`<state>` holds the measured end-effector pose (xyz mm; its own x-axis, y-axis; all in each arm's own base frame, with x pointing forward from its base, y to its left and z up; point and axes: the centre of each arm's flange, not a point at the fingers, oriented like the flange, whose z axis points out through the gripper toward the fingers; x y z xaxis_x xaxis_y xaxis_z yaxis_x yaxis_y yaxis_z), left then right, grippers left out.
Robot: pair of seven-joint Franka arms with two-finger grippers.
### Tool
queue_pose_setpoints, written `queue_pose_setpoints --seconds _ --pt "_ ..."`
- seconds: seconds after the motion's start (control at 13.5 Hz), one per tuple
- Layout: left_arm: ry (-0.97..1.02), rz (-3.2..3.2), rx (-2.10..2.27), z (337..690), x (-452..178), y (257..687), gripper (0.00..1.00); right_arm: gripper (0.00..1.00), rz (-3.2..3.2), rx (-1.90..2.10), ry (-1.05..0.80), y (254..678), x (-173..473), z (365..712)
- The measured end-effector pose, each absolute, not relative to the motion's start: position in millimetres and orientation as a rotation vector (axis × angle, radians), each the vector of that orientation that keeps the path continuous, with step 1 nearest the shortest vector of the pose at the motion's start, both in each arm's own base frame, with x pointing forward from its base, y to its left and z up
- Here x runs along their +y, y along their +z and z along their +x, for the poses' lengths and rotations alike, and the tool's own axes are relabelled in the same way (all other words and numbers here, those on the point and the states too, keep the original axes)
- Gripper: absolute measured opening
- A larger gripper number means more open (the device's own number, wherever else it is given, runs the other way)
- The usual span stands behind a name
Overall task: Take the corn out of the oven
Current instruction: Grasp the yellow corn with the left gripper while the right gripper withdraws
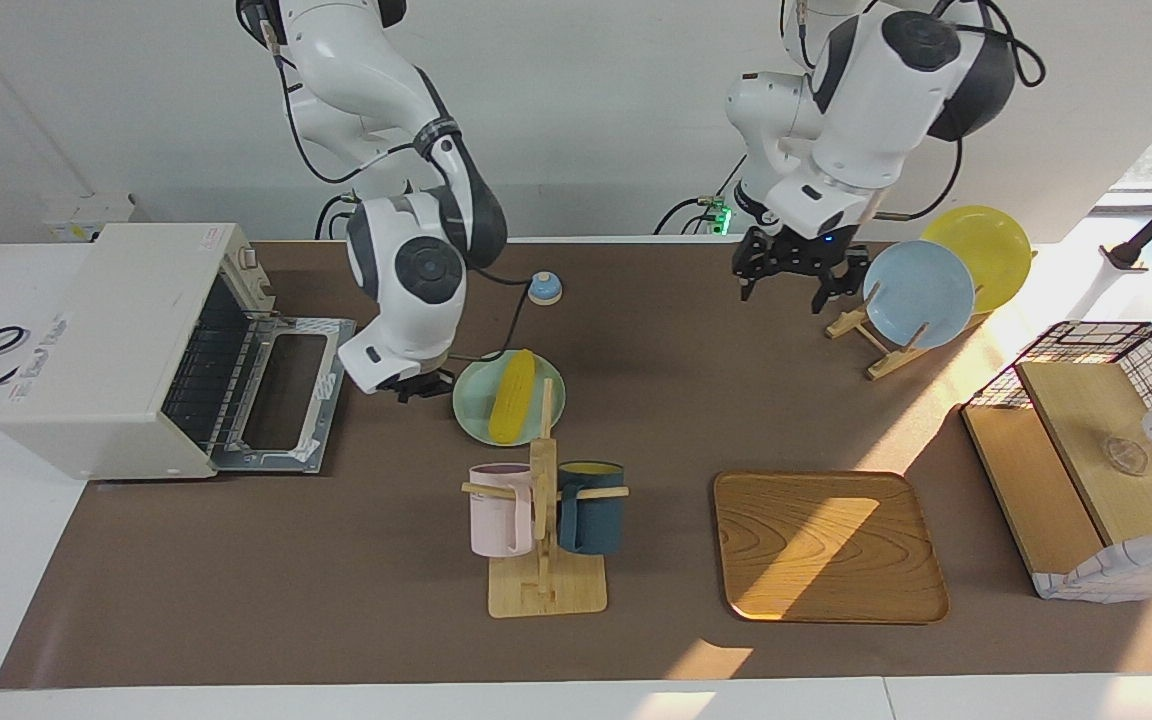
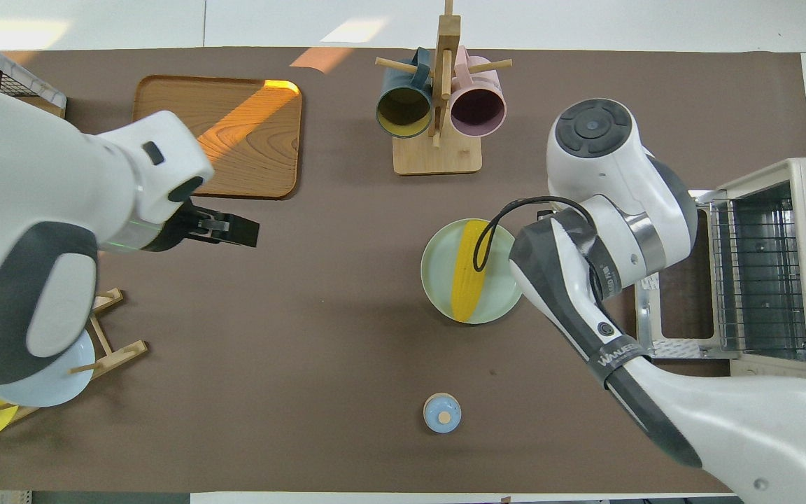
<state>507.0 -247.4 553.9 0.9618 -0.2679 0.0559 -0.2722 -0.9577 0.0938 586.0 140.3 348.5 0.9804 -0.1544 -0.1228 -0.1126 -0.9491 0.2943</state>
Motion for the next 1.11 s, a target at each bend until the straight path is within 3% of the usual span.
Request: queue_pose_setpoints --seconds 0.15,0.37,0.81,0.96,1.11 --pt "0.075 2.981 -0.434 485.5 -307.3 531.3 1.0 0.01 2.847 -0.23 -0.227 314.3 104.4 571.4" --pt "0.111 2.942 -0.481 459.3 -394.3 485.2 1.0 0.01 2.858 -0.25 -0.266 298.8 55.5 562.0" --pt "0.116 2.896 -0.585 446.6 -467.3 417.1 1.0 0.01 2.805 -0.129 -0.241 293.8 56.0 553.9" --pt "0.124 2.881 -0.592 458.9 -492.4 396.9 1.0 0.01 2.754 -0.022 -0.261 307.1 64.9 554.9" --pt "0.149 2.859 -0.61 460.8 -515.5 372.3 1.0 0.01 2.748 0.074 -0.29 350.6 56.3 559.2"
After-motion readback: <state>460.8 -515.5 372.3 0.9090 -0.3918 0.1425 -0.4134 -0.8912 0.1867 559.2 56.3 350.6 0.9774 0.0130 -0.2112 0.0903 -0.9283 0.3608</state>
